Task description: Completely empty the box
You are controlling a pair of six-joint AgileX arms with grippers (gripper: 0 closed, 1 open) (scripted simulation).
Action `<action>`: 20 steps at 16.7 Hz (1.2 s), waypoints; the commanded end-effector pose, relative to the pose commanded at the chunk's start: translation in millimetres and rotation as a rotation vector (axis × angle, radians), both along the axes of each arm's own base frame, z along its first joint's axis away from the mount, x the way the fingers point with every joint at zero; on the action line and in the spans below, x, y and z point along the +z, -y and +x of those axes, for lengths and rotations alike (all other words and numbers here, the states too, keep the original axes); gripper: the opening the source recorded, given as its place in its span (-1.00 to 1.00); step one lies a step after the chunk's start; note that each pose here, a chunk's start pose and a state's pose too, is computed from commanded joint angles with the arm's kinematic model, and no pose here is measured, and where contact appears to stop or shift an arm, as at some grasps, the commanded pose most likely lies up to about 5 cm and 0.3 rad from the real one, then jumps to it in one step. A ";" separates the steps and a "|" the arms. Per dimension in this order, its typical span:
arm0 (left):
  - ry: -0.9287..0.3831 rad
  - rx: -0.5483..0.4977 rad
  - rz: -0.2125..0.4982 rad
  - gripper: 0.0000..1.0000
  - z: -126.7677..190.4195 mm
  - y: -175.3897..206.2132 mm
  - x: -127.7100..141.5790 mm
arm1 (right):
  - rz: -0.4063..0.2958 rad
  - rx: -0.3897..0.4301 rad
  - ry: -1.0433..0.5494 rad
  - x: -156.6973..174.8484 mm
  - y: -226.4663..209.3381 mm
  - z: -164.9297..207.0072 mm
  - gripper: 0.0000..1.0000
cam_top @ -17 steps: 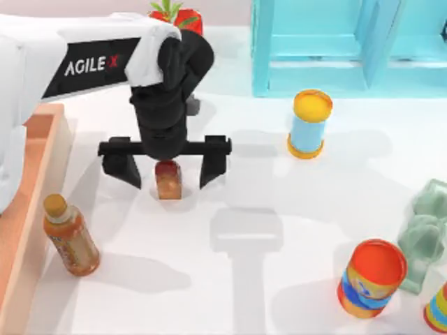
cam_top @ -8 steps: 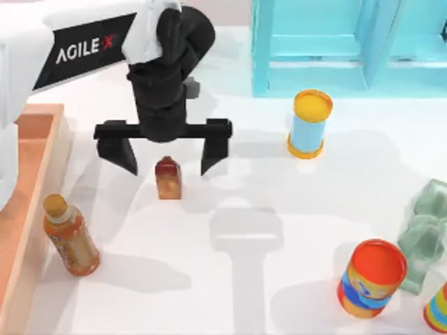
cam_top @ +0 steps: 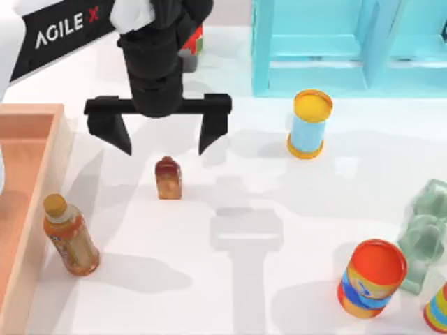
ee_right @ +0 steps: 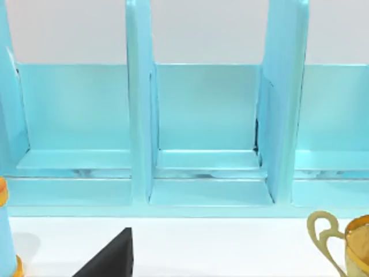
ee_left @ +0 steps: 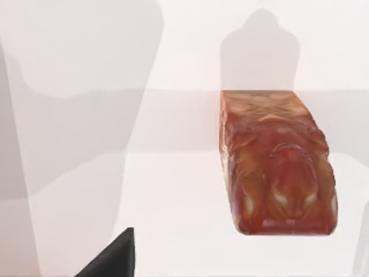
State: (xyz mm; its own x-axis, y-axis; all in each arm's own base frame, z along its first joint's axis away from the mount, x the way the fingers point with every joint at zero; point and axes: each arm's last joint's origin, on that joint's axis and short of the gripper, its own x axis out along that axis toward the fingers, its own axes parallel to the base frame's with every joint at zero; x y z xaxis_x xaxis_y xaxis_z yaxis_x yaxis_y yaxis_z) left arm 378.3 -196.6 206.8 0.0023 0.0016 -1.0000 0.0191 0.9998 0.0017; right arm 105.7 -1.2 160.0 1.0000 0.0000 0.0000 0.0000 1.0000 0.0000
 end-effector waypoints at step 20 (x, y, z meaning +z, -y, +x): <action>-0.005 -0.002 -0.004 1.00 -16.9 -250.7 51.5 | 0.000 0.000 0.000 0.0 0.0 0.0 1.00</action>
